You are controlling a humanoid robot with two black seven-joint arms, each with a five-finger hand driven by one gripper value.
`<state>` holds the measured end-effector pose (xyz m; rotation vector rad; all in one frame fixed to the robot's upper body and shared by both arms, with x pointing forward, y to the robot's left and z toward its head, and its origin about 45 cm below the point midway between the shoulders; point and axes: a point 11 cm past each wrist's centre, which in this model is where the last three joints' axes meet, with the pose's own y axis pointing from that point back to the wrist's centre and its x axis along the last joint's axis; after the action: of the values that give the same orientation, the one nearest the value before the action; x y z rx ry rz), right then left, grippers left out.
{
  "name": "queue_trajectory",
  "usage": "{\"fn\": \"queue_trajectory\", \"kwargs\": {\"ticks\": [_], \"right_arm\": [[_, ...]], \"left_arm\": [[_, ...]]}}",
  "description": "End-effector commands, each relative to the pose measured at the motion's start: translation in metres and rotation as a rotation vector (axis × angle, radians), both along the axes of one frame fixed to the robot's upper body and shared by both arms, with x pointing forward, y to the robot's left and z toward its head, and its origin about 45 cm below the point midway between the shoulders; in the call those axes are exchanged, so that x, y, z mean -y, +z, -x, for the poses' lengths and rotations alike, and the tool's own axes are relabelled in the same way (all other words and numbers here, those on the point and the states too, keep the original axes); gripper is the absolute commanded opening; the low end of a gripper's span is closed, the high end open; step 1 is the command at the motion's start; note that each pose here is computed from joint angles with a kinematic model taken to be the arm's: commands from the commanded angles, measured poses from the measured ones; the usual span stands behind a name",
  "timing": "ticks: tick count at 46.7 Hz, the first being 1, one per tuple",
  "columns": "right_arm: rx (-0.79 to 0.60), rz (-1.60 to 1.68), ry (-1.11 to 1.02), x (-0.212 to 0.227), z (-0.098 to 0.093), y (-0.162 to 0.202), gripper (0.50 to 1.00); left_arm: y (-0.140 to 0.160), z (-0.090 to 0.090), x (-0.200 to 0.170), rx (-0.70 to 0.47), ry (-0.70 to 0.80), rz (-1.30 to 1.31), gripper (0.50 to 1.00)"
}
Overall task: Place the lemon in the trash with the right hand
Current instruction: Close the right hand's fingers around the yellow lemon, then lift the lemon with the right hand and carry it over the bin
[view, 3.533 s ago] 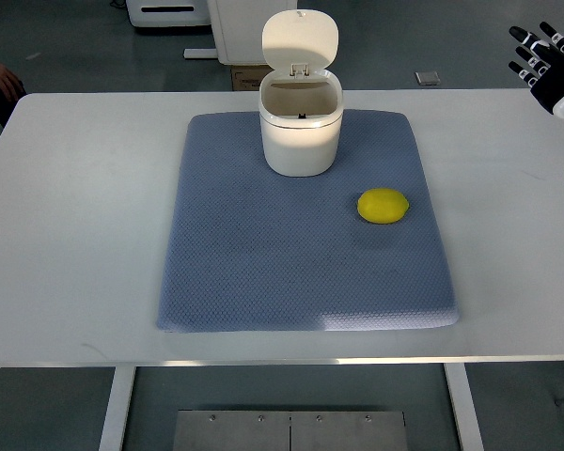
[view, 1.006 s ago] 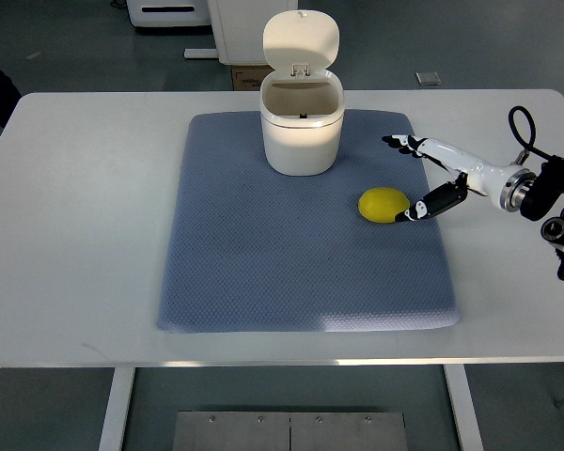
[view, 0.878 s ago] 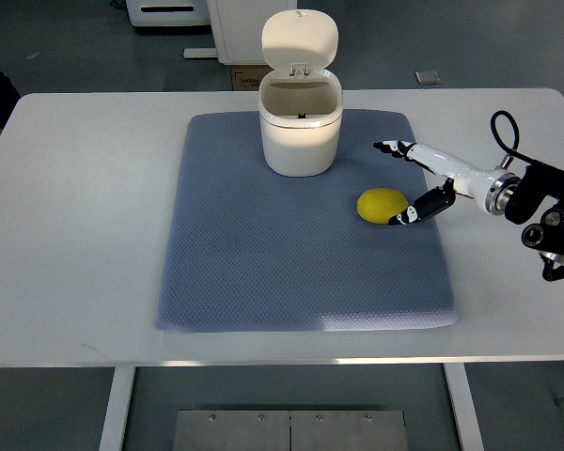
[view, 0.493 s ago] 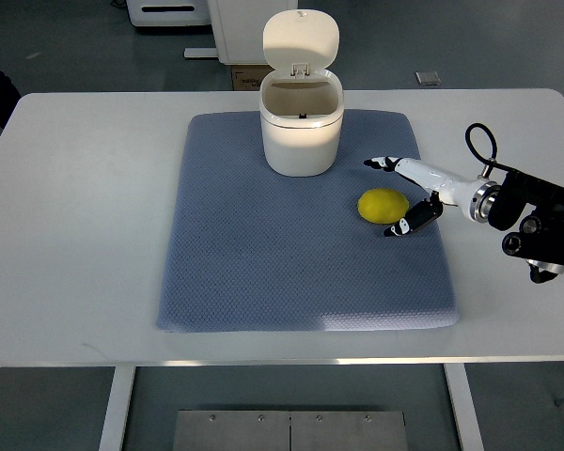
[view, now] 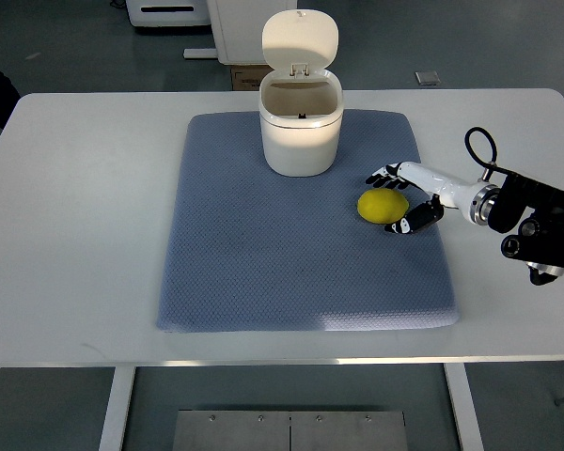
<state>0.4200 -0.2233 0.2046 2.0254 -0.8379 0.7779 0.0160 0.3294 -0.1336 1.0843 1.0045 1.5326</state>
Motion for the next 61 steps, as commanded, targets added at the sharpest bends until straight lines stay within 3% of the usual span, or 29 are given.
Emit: {"fn": "queue_trajectory", "kwargs": {"ticks": [1,10,15,42,61], "right_arm": [[0.0,0.001,-0.002,0.0,0.0,0.0,0.759],[-0.005,0.002,-0.003,0.001,0.001,-0.002,0.673],[-0.006,0.0,-0.007,0.002,0.0,-0.002,0.5],[0.014,-0.016,-0.029,0.006,-0.006,0.009,0.5],[0.126,-0.039,-0.153,0.072,-0.032,0.08,0.5]], "left_arm": [[0.0,0.0,0.0,0.0,0.0,0.0,1.0],[0.0,0.0,0.0,0.0,0.0,0.0,1.0],[0.0,0.0,0.0,0.0,0.0,0.0,1.0],[0.0,-0.001,0.0,0.001,0.0,0.0,1.0],[0.0,-0.001,0.0,0.001,0.0,0.0,1.0]]}}
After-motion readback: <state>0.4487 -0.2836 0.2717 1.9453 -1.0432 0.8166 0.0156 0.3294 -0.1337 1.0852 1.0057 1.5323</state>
